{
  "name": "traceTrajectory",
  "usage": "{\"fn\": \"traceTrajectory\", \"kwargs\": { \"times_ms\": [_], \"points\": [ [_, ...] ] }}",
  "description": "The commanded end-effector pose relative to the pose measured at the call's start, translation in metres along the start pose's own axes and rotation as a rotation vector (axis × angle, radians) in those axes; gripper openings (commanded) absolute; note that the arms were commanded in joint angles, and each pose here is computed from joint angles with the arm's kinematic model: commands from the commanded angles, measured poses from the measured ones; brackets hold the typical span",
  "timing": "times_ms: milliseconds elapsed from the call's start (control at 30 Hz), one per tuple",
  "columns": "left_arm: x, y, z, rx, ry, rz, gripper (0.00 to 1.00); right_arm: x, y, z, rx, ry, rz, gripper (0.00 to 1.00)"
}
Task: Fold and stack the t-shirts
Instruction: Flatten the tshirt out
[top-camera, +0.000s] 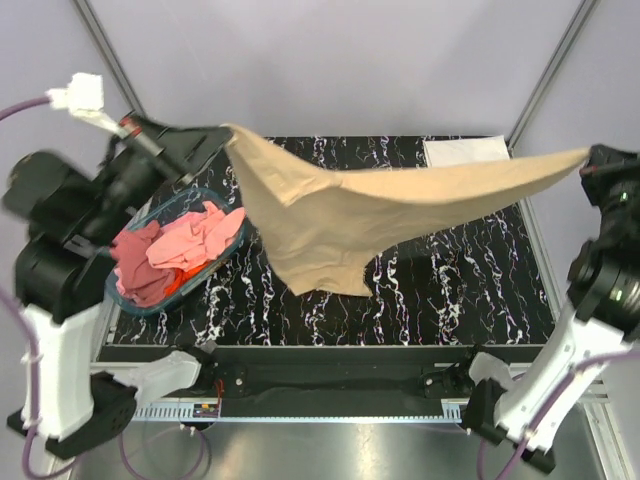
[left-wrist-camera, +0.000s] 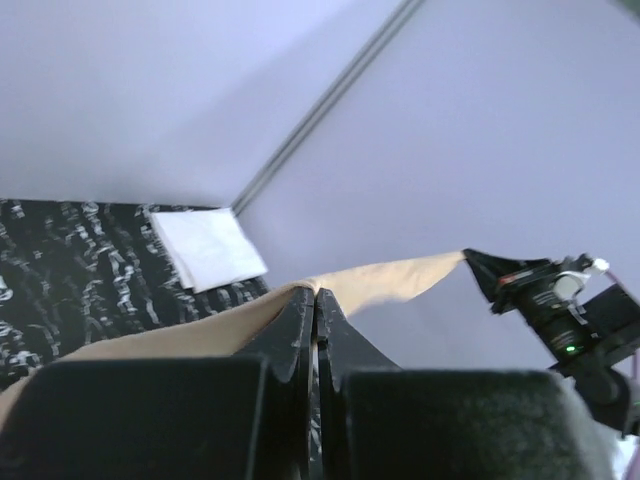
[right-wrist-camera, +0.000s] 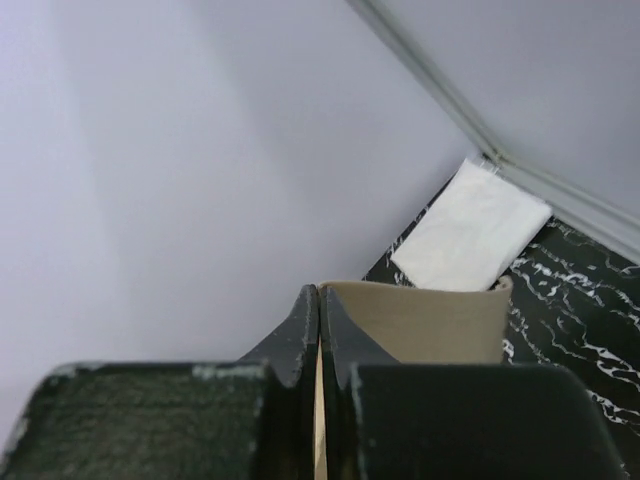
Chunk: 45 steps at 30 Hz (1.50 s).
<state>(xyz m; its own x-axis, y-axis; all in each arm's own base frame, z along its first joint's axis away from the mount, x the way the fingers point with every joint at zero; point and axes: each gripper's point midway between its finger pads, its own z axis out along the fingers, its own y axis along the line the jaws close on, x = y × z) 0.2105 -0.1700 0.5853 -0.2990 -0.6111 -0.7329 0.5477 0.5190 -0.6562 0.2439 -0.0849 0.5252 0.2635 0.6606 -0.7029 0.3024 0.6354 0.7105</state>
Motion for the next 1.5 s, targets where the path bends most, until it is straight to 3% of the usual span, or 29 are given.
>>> {"fn": "traceTrajectory", "kwargs": {
  "times_ms": [0, 233, 433, 567, 733, 933, 1133, 1300, 1467],
  "points": [
    [-0.013, -0.044, -0.044, 0.137, -0.043, -0.036, 0.00, -0.029, -0.003, -0.060, 0.067, -0.174, 0.001, 0.00],
    [-0.033, -0.093, -0.101, 0.280, -0.108, -0.019, 0.00, -0.061, 0.028, -0.133, -0.016, -0.329, 0.018, 0.00],
    [-0.044, -0.087, -0.090, 0.245, -0.148, 0.028, 0.00, -0.089, 0.043, -0.143, -0.016, -0.410, -0.036, 0.00],
    [-0.046, -0.051, -0.044, 0.119, -0.159, 0.111, 0.00, -0.076, 0.032, -0.094, 0.030, -0.309, -0.046, 0.00],
    [-0.051, 0.014, 0.024, -0.106, -0.169, 0.237, 0.00, -0.048, 0.031, -0.021, -0.045, -0.163, -0.025, 0.00],
    [-0.052, 0.053, 0.092, -0.174, -0.129, 0.270, 0.00, -0.014, 0.011, 0.084, -0.010, 0.040, 0.055, 0.00],
    [-0.038, 0.114, 0.144, -0.219, -0.032, 0.224, 0.00, 0.023, 0.001, 0.153, -0.040, 0.241, 0.074, 0.00],
    [-0.049, 0.120, 0.137, -0.202, -0.030, 0.201, 0.00, 0.013, 0.007, 0.149, -0.046, 0.253, -0.041, 0.00],
    [-0.068, 0.071, 0.096, -0.124, -0.095, 0.238, 0.00, -0.014, 0.025, 0.106, -0.058, 0.157, -0.114, 0.00]
  ]
}}
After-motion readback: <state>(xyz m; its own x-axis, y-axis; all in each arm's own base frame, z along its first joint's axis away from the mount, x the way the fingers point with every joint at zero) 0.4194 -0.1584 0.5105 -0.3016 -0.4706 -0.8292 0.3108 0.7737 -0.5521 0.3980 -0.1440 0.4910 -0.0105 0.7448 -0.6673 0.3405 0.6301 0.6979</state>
